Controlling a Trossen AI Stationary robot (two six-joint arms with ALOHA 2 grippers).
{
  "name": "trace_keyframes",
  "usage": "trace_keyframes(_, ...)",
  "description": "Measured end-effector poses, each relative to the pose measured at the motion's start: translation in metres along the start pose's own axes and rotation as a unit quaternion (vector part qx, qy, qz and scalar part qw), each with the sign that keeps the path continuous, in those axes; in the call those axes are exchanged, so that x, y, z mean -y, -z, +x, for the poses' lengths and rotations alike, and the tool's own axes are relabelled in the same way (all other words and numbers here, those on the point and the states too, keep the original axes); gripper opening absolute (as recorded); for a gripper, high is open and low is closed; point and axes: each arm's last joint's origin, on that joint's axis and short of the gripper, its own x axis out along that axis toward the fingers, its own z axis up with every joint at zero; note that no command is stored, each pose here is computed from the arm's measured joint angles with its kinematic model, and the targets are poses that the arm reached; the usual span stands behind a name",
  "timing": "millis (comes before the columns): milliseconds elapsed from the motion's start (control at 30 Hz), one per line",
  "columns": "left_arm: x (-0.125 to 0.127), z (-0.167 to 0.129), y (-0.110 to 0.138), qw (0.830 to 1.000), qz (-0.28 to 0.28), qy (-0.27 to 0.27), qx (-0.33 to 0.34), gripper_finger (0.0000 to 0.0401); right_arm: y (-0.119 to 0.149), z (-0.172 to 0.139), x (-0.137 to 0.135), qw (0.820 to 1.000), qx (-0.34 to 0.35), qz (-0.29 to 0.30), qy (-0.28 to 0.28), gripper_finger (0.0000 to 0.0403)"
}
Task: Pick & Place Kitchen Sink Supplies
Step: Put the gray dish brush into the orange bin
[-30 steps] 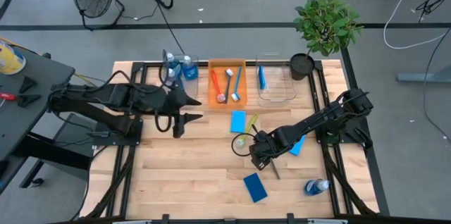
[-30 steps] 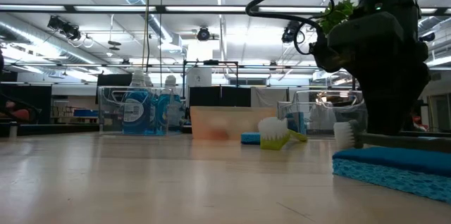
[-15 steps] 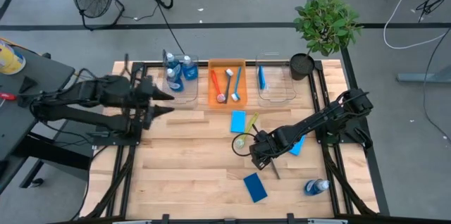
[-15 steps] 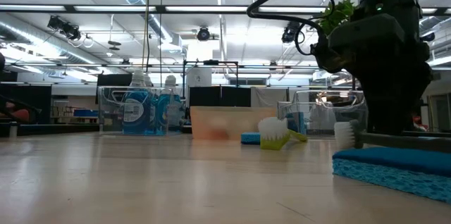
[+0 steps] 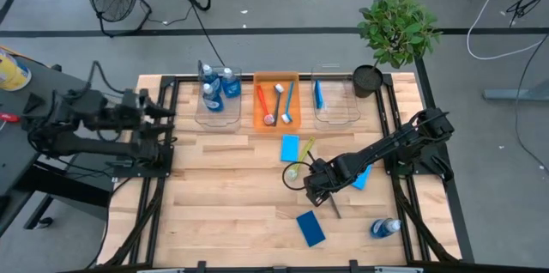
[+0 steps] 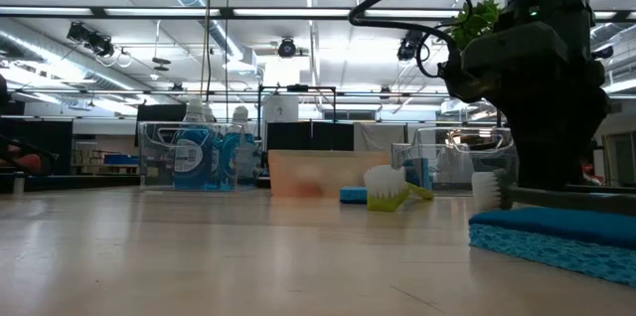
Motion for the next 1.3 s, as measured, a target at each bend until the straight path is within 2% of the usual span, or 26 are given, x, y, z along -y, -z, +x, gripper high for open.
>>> trace_keyframes(233, -0.007, -0.038, 0.004, 0.999, -0.009, -0.014, 0.040, 0.0208, 0.000, 0.002, 0.000, 1.000, -0.008, 0.000, -0.001, 0.0217)
trace_keyframes(400, -0.009, -0.059, 0.000, 0.997, -0.012, -0.015, 0.068, 0.0208, 0.000, 0.014, -0.001, 1.000, -0.016, 0.012, 0.020, 0.0217)
trace_keyframes(700, -0.010, -0.078, -0.006, 0.997, -0.011, -0.015, 0.076, 0.0208, 0.000, 0.022, -0.002, 0.999, -0.023, 0.039, 0.029, 0.0210)
trace_keyframes(833, -0.010, -0.081, -0.008, 0.996, -0.012, -0.013, 0.082, 0.0208, 0.000, 0.023, -0.002, 0.998, -0.023, 0.041, 0.031, 0.0177)
trace_keyframes(1133, -0.010, -0.081, -0.008, 0.996, -0.013, -0.013, 0.082, 0.0208, 0.000, 0.023, -0.001, 0.998, -0.023, 0.051, 0.035, 0.0074)
trace_keyframes(1300, -0.008, -0.081, -0.005, 0.998, -0.009, 0.016, 0.063, 0.0208, 0.000, 0.023, -0.001, 0.998, -0.023, 0.050, 0.035, 0.0032)
